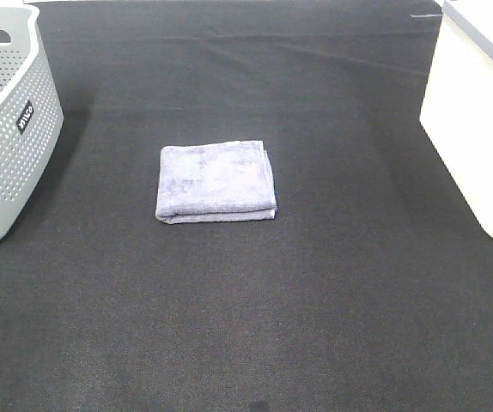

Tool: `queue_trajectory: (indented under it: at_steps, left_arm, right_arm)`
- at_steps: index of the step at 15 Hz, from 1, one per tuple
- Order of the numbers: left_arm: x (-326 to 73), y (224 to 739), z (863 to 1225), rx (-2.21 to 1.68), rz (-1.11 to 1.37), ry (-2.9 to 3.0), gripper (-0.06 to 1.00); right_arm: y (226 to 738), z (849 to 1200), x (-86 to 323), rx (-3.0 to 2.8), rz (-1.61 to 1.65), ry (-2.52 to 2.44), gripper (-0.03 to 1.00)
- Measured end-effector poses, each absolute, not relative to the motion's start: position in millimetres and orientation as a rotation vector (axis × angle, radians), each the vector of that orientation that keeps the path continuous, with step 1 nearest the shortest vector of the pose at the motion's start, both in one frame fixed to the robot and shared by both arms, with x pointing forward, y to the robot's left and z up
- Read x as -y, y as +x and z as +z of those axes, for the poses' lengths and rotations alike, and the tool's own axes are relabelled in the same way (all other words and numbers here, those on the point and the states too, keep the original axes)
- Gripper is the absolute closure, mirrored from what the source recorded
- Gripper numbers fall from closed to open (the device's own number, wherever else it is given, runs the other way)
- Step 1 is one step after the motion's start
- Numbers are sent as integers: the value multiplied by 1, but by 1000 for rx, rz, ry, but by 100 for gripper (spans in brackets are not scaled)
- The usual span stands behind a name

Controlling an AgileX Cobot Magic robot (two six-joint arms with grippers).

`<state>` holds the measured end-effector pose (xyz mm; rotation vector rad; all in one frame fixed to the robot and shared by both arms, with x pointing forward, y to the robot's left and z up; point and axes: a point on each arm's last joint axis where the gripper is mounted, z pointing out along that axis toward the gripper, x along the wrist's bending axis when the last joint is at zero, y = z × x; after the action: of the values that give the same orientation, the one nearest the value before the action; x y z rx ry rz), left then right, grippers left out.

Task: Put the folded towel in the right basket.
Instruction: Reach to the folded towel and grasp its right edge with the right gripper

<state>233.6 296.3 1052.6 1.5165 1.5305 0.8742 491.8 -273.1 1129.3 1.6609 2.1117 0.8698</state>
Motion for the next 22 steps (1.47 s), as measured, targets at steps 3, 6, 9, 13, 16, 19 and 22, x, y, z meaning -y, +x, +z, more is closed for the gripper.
queue_trajectory:
  at_steps: [3, 6, 9, 13, 16, 19, 22]
  left_arm:
    - [-296, 234, 1053, -1530, 874, 1517, -2]
    - [-296, 234, 1053, -1530, 874, 1517, -2]
    - [-296, 234, 1053, -1530, 874, 1517, -2]
    - [-296, 234, 1053, -1530, 874, 1517, -2]
    - [-296, 234, 1053, -1530, 874, 1517, -2]
    - [-296, 234, 1053, -1530, 874, 1517, -2]
    - [-296, 234, 1053, -1530, 874, 1517, -2]
  right_arm:
    - [543, 1125, 253, -2235, 865, 1645, 28]
    - [585, 1116, 211, -2348, 870, 1565, 28]
    - [635, 1088, 189, -2414, 834, 1647, 28]
    - [679, 1046, 172, -2553, 817, 1749, 27]
    - [701, 1009, 162, -2606, 837, 1823, 25]
    - [716, 964, 153, -2652, 859, 1942, 25]
    - [720, 927, 151, -2687, 801, 2020, 25]
